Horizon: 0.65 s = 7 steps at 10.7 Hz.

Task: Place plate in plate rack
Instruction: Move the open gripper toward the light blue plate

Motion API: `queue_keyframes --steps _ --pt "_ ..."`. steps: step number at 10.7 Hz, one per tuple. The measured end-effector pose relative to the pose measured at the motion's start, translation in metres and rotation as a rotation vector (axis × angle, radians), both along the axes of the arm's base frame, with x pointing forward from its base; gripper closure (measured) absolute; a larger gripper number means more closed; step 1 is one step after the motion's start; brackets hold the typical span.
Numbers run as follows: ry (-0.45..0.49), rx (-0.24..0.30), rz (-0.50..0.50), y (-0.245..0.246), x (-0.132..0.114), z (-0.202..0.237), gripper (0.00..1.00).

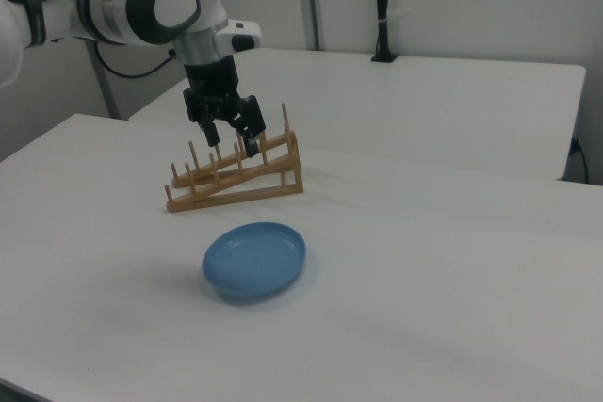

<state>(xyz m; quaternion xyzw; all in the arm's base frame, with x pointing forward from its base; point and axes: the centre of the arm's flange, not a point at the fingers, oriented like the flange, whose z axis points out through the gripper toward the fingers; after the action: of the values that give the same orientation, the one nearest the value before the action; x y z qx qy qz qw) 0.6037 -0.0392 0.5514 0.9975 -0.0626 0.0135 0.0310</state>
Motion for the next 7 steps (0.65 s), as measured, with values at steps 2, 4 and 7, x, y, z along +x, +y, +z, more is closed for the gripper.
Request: queue_keyframes --steps 2,4,7 --pt "0.001 0.0 -0.013 -0.0079 0.0001 -0.001 0.0" --pt "-0.001 -0.001 -0.015 -0.0099 0.0001 0.0002 0.0" --pt "-0.029 -0.002 -0.013 -0.0099 0.0032 0.0048 0.0"
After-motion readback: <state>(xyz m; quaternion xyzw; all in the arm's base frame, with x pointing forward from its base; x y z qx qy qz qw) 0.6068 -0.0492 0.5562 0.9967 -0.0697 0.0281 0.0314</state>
